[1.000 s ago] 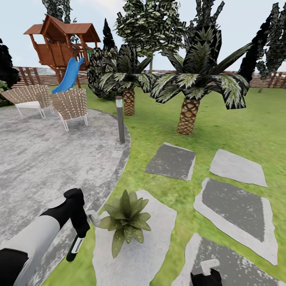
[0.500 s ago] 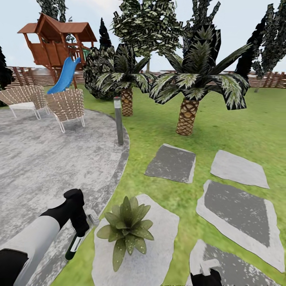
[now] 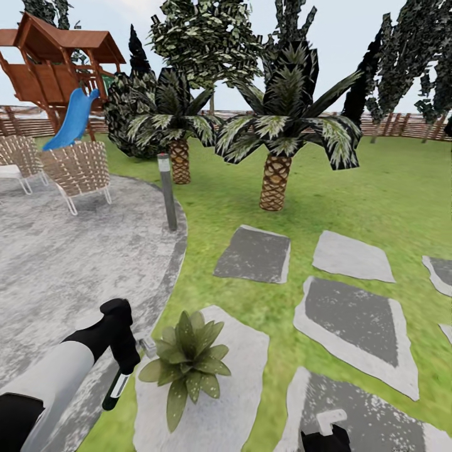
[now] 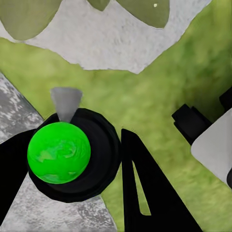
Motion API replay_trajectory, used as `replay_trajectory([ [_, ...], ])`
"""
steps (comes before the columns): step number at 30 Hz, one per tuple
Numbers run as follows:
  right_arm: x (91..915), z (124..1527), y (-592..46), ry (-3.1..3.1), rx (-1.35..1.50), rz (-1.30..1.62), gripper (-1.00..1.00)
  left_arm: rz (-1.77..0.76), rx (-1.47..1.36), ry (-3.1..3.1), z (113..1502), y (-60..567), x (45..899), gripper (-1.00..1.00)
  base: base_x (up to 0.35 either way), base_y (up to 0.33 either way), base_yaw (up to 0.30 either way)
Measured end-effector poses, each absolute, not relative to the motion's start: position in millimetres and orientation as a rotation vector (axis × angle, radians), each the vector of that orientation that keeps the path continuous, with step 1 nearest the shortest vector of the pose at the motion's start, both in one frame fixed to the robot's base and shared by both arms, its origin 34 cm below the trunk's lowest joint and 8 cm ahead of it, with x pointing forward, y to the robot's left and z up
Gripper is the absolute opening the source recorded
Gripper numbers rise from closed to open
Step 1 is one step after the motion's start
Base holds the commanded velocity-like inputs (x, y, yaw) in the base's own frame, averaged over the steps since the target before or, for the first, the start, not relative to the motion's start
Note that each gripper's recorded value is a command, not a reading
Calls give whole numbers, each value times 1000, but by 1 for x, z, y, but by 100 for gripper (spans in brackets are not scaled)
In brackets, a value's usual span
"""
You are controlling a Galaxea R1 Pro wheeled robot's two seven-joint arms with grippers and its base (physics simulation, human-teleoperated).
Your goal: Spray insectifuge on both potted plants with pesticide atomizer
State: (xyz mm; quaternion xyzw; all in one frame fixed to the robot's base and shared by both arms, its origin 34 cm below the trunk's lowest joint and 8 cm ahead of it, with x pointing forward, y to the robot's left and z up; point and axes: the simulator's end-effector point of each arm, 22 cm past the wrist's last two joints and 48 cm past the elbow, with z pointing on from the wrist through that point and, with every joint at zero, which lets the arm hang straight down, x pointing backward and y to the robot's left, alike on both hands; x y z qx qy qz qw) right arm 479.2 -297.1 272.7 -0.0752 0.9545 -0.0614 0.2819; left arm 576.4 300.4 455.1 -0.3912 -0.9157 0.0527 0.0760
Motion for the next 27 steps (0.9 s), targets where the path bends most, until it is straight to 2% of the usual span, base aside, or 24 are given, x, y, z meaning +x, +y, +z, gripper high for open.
replay_trajectory([
  [6, 479, 273, -297, 2557, -202, -164, 100, 158, -1174, -2745, 455, 300, 576, -100, -84, 300, -56],
  [17, 478, 272, -297, 2559, -202, -164, 100, 161, -1171, -2747, 455, 300, 576, -100, -56, 305, -248],
  [23, 478, 273, -297, 2559, -202, -164, 100, 171, -1166, -2721, 445, 300, 562, -100, 135, 279, -258],
  [27, 478, 273, -297, 2559, -201, -164, 100, 142, -1166, -2704, 431, 306, 549, -100, 86, 82, -258],
])
